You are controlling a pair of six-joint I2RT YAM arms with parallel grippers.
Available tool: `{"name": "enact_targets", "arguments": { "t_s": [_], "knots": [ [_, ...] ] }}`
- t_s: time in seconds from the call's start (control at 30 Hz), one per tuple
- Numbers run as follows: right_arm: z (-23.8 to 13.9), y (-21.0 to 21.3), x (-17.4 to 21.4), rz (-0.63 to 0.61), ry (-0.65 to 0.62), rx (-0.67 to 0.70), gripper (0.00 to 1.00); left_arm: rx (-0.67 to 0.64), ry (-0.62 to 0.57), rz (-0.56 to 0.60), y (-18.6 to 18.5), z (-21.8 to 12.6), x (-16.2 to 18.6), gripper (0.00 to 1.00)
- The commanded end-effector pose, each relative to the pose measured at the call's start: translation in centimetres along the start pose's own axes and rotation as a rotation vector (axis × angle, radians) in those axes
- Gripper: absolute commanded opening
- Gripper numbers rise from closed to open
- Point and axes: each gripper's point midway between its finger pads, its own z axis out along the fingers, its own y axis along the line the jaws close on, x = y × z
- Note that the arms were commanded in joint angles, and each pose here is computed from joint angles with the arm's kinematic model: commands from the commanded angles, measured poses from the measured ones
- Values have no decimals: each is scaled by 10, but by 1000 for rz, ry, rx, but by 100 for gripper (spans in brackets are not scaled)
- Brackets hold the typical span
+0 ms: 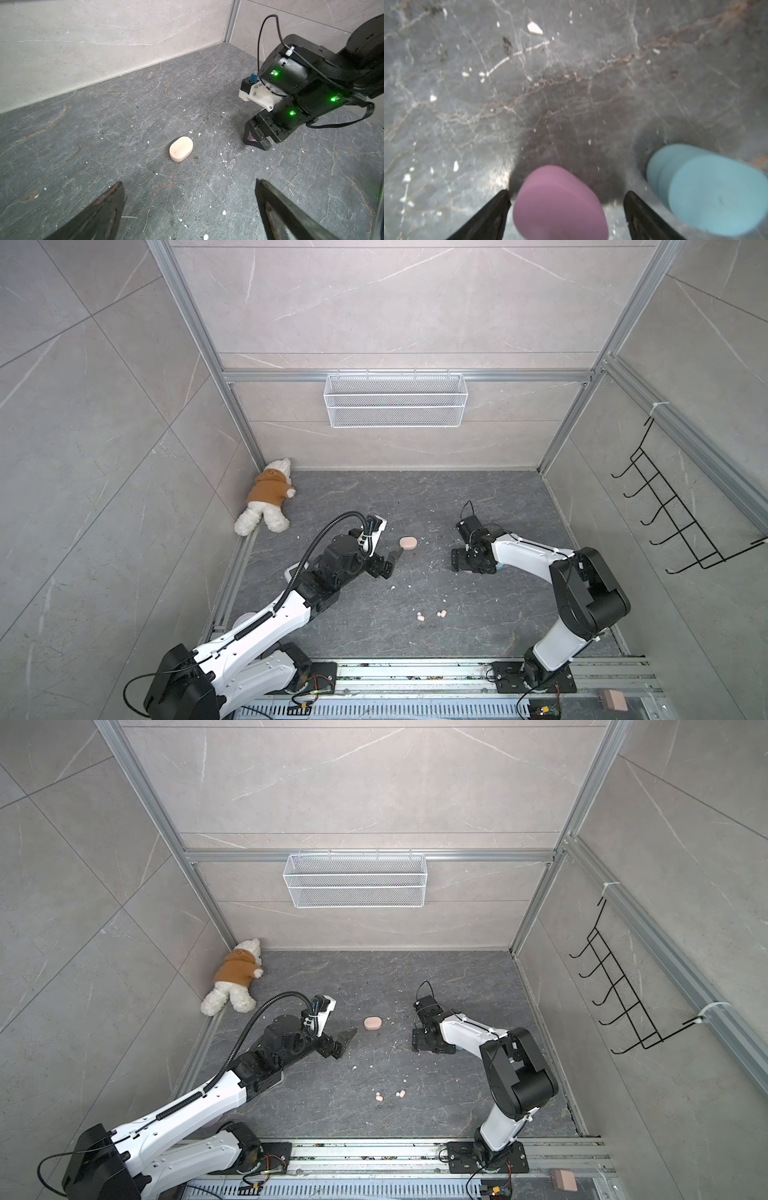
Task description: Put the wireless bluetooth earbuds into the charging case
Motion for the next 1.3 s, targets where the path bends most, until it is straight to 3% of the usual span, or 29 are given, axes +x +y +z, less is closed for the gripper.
{"name": "enact_targets", "arguments": {
  "t_s": [0.0,0.13,0.27,0.57,0.9,1.27],
  "knots": [
    [-35,1,-5,25,-4,-31,90,-64,11,-88,17,-4,-4,100],
    [-60,25,-13,55,-12,-136,89,-75,59,-171,29,-10,2,100],
    [-73,63,-28,8,-29,-176,90,-84,68,-230,35,-19,3,100],
    [-55,140,-57,-93,-7,-183,90,-68,80,-371,47,-34,17,100],
    [-25,172,-75,-153,11,-127,91,32,91,-407,30,-35,28,100],
    [2,188,-78,-215,72,-92,91,35,101,-414,29,-34,25,100]
  ]
}}
